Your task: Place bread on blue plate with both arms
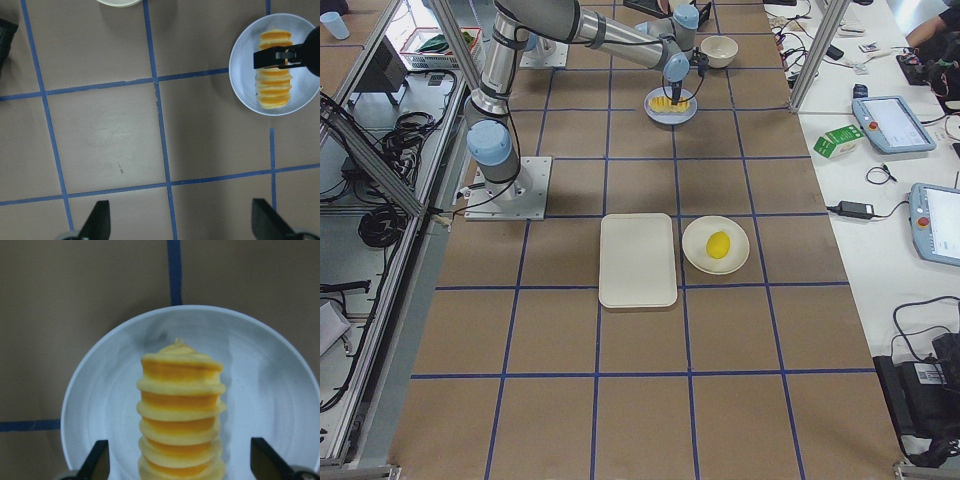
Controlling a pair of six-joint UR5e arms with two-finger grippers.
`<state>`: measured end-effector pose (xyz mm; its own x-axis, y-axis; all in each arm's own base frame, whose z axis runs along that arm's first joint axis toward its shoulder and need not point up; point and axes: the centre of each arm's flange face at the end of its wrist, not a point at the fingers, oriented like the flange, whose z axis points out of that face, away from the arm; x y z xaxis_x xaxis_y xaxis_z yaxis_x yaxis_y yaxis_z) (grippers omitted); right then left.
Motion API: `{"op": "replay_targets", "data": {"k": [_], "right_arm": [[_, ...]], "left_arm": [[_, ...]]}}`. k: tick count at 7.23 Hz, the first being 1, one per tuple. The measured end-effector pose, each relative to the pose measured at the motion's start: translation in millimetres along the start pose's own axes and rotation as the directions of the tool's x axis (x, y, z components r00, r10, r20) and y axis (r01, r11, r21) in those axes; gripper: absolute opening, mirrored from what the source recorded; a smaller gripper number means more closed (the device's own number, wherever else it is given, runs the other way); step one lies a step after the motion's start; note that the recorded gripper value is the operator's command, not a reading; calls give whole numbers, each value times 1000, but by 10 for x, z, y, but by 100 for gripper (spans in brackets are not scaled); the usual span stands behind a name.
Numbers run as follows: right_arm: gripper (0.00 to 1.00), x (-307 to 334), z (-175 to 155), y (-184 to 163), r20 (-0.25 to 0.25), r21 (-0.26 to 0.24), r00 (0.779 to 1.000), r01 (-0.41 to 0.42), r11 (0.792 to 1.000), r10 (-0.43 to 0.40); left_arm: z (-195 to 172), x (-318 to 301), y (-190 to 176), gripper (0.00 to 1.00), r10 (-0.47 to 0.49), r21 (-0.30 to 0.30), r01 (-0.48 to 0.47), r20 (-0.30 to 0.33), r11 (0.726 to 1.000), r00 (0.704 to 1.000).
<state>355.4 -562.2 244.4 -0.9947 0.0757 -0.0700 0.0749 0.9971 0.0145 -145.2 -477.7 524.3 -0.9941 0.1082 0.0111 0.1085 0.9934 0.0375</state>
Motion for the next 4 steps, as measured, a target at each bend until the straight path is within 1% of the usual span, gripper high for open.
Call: {"op": "replay_targets", "data": {"k": [2,3,4], "right_arm": [[100,449,-732,22,-34,8,998,-49,999,50],[100,777,-1097,21,-48,14,997,-66,998,67],[100,1084,-1434,35,-56,32,996,-67,997,69]], "left_arm": [[-5,0,10,100,0,0,0,1,1000,1000],[-8,1,17,100,0,0,0,1,1000,1000],[-8,1,20,100,-1,-1,1,0,1000,1000]]}}
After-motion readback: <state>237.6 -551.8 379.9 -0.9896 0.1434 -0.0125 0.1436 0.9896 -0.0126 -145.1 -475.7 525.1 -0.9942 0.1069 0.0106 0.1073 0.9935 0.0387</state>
